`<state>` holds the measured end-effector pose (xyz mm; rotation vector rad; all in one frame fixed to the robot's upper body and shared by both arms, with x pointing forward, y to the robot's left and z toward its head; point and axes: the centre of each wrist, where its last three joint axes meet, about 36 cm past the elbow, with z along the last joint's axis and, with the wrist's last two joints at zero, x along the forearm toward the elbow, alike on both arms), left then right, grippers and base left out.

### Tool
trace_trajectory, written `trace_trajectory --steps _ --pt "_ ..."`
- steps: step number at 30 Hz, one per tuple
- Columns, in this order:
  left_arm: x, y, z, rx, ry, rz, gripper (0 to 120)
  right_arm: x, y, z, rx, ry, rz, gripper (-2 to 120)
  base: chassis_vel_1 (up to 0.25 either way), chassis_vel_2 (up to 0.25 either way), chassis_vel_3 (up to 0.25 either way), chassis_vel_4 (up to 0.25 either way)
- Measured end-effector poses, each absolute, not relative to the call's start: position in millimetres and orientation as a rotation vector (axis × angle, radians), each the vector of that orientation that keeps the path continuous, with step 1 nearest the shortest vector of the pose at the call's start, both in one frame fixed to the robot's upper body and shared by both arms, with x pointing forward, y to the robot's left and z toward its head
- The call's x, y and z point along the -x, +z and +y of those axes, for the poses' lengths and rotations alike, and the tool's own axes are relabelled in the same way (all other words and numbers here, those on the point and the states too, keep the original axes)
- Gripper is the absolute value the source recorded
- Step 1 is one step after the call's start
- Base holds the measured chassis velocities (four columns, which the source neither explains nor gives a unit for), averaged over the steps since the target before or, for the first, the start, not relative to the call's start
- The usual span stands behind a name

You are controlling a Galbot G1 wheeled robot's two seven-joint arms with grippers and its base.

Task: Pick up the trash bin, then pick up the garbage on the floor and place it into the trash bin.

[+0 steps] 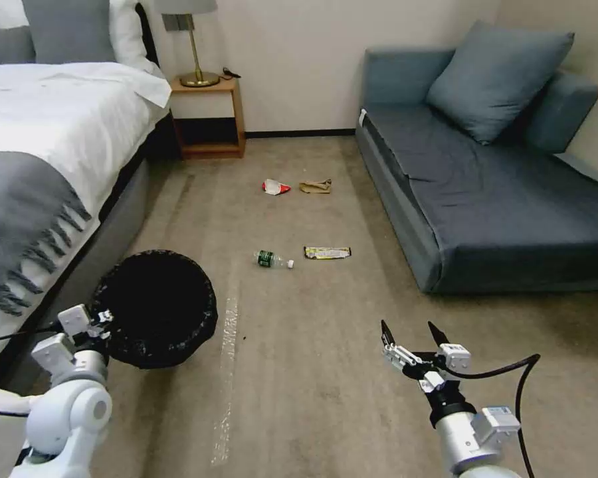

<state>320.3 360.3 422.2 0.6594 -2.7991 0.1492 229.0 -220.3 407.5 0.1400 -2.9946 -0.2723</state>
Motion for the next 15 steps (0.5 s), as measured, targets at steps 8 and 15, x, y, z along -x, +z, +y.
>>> trace_trajectory --steps 8,15 --pt "-297 406 355 -0.72 -0.021 -2.774 7 -228 406 -219 -0.156 -0.296 -3.016 100 0.0 0.0 0.0 0.0" --pt "-288 399 356 -0.72 -0.026 -2.756 7 -230 401 -216 -0.169 -0.287 -3.019 100 0.0 0.0 0.0 0.0"
